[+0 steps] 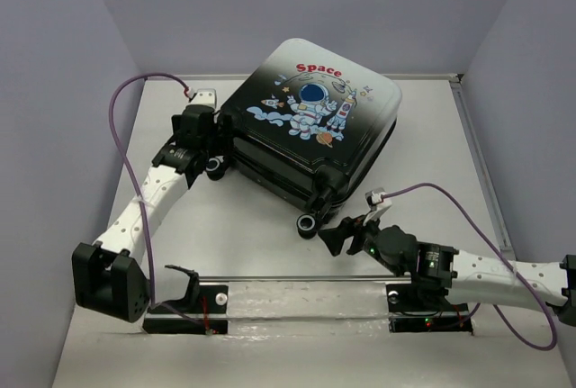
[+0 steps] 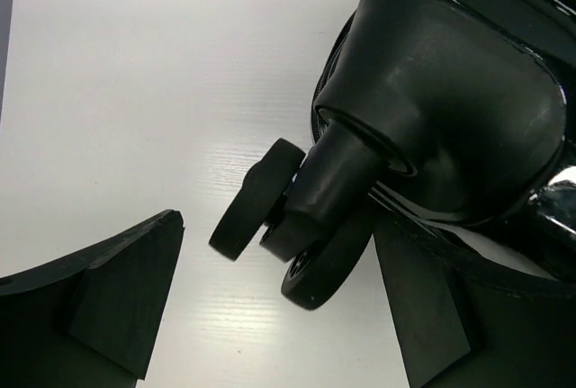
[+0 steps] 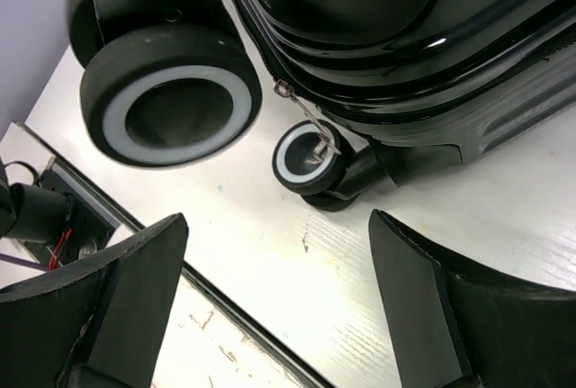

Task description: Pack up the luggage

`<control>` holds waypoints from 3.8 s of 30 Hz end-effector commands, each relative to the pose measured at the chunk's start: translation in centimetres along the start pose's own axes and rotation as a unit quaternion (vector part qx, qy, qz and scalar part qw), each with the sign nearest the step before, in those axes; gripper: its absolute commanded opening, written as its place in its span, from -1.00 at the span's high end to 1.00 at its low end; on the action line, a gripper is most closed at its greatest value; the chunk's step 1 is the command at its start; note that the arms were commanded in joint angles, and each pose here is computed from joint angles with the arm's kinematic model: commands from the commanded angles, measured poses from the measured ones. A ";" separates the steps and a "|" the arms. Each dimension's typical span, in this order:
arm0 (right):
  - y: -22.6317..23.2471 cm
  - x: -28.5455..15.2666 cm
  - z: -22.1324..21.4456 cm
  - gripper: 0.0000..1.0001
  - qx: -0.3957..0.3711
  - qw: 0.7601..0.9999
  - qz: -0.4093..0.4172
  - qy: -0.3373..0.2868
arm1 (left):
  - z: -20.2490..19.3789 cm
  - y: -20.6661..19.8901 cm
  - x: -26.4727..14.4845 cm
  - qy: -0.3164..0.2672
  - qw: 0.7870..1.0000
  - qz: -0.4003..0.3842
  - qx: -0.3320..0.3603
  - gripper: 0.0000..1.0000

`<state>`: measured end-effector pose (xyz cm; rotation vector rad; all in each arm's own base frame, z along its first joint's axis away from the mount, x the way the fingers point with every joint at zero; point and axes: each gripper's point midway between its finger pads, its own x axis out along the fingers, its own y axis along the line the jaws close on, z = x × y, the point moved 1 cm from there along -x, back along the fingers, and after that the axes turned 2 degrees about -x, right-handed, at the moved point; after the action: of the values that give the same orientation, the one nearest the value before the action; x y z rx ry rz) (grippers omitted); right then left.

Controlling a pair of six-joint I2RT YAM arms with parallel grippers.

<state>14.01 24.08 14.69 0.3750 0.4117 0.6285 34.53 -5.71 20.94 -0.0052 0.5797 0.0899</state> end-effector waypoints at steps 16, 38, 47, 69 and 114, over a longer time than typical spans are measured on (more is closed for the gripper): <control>-4.6 1.0 6.2 0.51 0.023 0.996 -0.076 -0.033 | 2.4 -3.7 2.1 -0.027 0.995 -0.094 0.028 0.54; -8.8 9.3 21.8 0.86 -0.024 0.996 -0.058 -0.058 | -6.7 -9.3 -3.1 0.067 0.970 -0.233 0.022 0.89; -10.4 6.6 21.2 0.39 -0.019 0.995 -0.096 -0.032 | -6.8 -12.8 -7.6 0.060 0.924 -0.376 -0.032 0.89; -14.2 4.2 13.3 -0.10 -0.009 0.978 -0.082 -0.191 | -1.0 -15.2 -11.6 -0.011 0.874 -0.461 -0.155 0.88; -5.4 10.1 8.3 0.86 -0.065 0.970 0.016 -0.233 | 0.1 -14.6 -12.9 -0.047 0.853 -0.478 -0.204 0.89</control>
<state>28.28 23.49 11.40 0.3091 0.1167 0.5825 26.68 -18.82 21.52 -0.7083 0.5552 -0.4923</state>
